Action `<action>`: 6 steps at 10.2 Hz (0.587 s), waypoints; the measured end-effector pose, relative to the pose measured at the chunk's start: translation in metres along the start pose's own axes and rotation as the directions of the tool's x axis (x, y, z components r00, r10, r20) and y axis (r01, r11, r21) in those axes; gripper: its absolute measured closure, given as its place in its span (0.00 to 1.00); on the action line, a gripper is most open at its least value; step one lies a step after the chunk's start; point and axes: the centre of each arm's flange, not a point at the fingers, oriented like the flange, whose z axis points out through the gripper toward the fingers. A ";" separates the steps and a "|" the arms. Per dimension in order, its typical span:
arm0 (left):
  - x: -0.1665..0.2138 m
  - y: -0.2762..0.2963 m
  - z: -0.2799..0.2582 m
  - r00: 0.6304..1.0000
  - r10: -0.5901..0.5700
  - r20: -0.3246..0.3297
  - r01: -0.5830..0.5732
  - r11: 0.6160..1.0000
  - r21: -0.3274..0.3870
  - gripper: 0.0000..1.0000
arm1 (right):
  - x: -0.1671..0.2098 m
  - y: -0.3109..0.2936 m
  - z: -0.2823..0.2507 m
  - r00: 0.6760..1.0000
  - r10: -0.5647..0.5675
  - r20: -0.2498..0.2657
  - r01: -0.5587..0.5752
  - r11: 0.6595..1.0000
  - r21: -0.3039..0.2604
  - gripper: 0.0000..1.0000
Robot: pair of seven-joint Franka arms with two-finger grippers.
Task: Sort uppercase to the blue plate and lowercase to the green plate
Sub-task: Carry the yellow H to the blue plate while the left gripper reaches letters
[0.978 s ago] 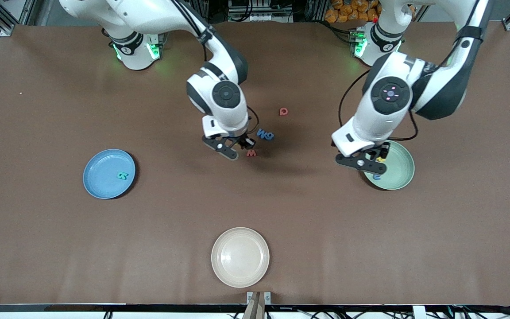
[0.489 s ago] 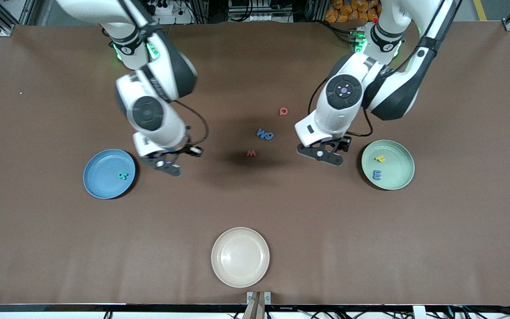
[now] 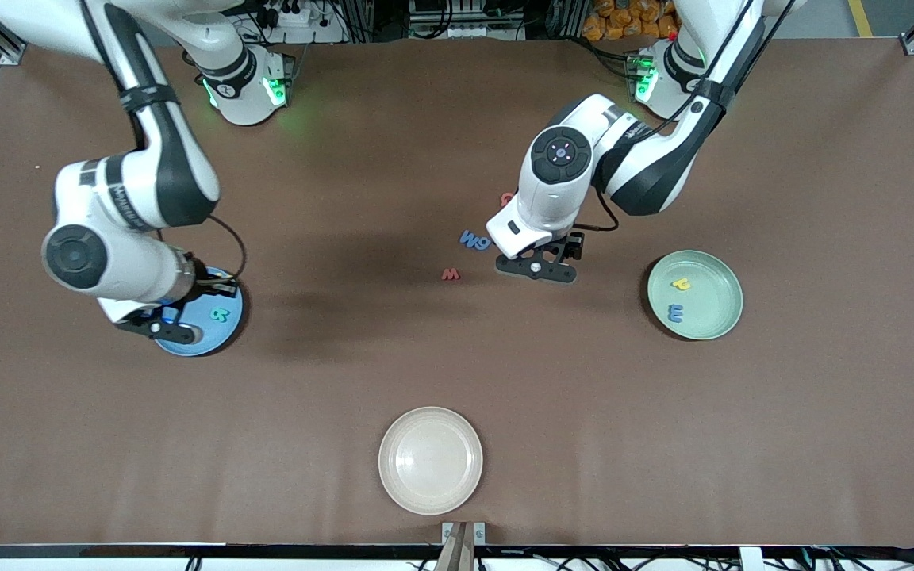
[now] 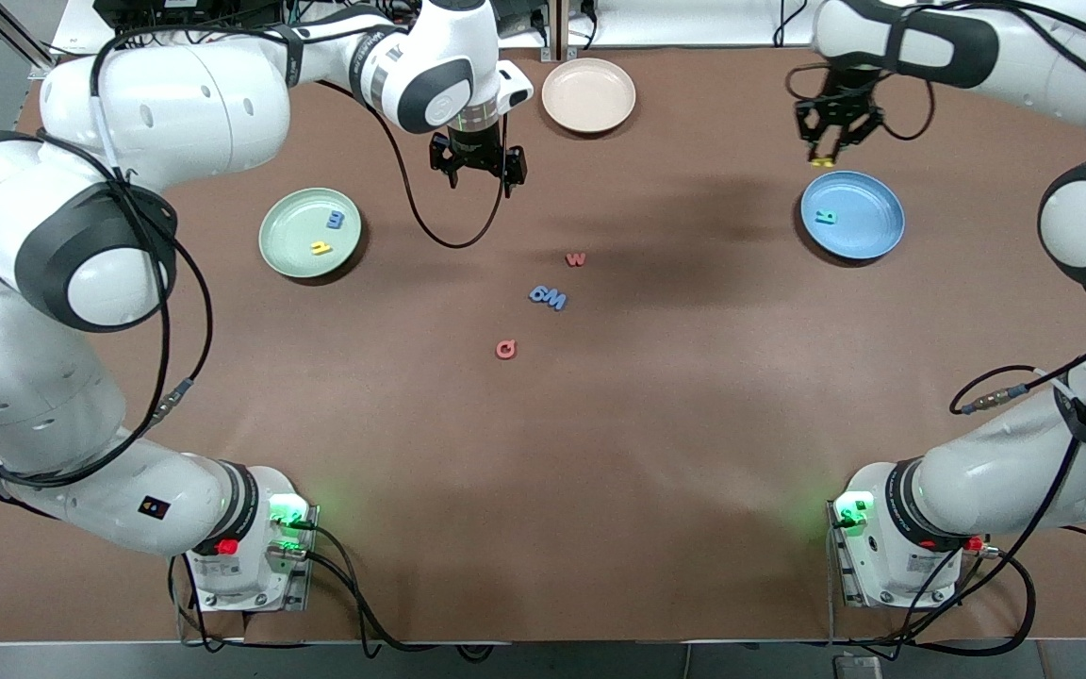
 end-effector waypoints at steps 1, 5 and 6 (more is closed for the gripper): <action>-0.002 0.006 -0.003 1.000 -0.026 -0.005 0.026 1.000 -0.006 0.00 | 0.007 0.027 0.005 1.000 -0.027 0.008 0.027 1.000 0.002 0.67; -0.040 0.090 0.001 0.968 0.217 -0.129 -0.220 0.975 -0.006 0.00 | 0.023 0.106 0.050 0.979 -0.200 -0.027 0.200 0.980 0.003 0.67; -0.048 0.107 0.010 0.936 0.319 -0.151 -0.323 0.946 -0.006 0.00 | 0.025 0.124 0.060 0.974 -0.227 -0.025 0.227 0.974 0.002 0.67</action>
